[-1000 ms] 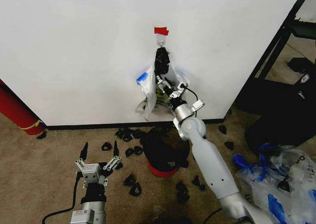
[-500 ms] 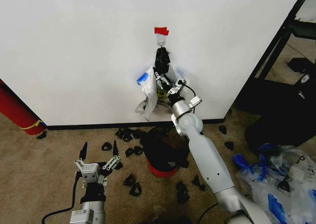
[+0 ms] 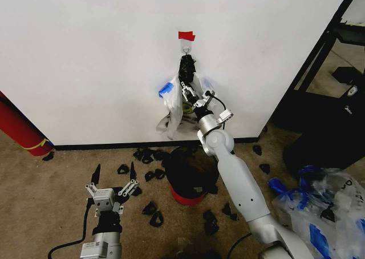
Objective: Pick up the garbage bag from the wall and place it over the trash bin.
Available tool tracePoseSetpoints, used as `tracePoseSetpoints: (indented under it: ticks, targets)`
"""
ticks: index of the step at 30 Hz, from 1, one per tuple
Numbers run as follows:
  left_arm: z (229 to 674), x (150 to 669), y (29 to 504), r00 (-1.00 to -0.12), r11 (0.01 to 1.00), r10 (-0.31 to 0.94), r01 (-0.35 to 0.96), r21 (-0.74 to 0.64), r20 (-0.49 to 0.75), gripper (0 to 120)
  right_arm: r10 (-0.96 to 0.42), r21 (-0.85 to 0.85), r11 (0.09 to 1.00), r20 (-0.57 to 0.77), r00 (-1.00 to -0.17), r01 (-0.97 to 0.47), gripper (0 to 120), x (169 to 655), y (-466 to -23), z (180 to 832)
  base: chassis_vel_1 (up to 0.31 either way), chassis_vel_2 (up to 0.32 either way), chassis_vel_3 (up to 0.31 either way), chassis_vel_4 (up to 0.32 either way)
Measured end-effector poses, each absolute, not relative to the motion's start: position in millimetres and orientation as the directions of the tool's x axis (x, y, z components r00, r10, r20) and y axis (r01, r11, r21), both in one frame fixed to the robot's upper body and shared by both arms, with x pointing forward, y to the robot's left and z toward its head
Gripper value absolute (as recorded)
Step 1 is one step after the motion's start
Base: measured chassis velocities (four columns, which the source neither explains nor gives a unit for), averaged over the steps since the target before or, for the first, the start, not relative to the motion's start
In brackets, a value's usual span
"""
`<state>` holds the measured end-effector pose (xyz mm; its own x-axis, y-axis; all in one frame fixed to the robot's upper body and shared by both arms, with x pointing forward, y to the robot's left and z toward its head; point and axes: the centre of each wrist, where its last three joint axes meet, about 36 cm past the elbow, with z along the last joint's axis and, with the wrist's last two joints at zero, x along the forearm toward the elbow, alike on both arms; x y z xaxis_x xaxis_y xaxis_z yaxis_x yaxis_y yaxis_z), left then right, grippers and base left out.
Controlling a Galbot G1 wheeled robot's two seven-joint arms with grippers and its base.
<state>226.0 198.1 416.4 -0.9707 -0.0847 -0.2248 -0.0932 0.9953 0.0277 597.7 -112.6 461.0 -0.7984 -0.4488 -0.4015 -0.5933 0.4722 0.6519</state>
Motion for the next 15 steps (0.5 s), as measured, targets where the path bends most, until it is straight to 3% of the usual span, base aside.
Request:
tracePoseSetpoints:
  ticks: [8,15]
  targets:
    - [417.0,226.0,197.6,-0.971,0.996,-0.083,-0.091,0.025,-0.226,100,-0.445,0.651,0.479,-0.398,-0.802,-0.589,1,598.4,-113.4,462.0,0.0,0.0,0.0,0.0]
    - [419.0,225.6,196.8,-0.97,0.996,-0.083,-0.091,0.021,-0.23,100,-0.447,0.647,0.483,-0.397,-0.802,-0.59,0,595.7,-113.6,461.2,0.0,0.0,0.0,0.0]
